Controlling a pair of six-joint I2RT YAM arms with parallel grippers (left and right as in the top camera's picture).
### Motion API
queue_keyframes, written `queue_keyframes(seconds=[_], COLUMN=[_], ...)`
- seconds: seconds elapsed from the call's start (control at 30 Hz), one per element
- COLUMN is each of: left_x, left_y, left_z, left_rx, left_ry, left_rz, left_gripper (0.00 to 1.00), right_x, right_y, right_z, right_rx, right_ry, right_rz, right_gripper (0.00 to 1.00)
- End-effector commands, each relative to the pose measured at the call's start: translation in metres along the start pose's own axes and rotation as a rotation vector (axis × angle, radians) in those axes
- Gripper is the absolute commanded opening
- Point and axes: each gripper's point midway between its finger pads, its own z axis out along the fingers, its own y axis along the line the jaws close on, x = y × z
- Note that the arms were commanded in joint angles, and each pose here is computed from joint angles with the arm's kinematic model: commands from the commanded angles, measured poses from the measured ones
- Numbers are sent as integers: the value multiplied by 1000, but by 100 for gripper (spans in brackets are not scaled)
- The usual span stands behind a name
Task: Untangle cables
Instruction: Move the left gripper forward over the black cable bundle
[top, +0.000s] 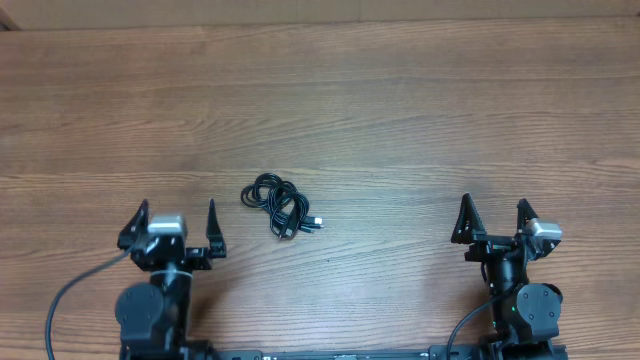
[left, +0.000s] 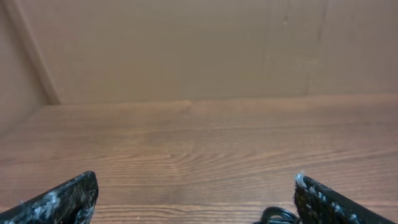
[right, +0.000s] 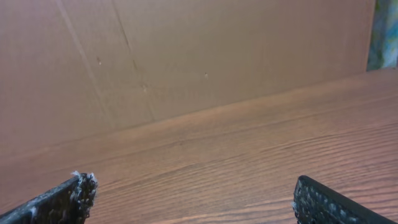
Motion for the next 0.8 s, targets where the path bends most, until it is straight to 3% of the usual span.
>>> queue_keyframes(seconds=[0.0, 0.1, 0.33, 0.57, 0.77], left_x=[-24, -46, -84, -63, -39], left_y=[-13, -17, -27, -40, -59], left_z=[6, 30, 57, 66, 70], left_rx=[87, 127, 204, 261, 321], left_ry=[19, 145, 287, 586, 744], left_rz=[61, 55, 36, 19, 34], left_gripper=[100, 100, 100, 100, 100], right_x=[2, 2, 2, 2, 2], right_y=[-1, -1, -1, -1, -1], right_z=[0, 0, 0, 0, 0], right_rx=[2, 2, 2, 2, 2], right_ry=[-2, -2, -2, -2, -2], right_rz=[-1, -1, -1, -1, -1], right_gripper=[100, 100, 100, 100, 100])
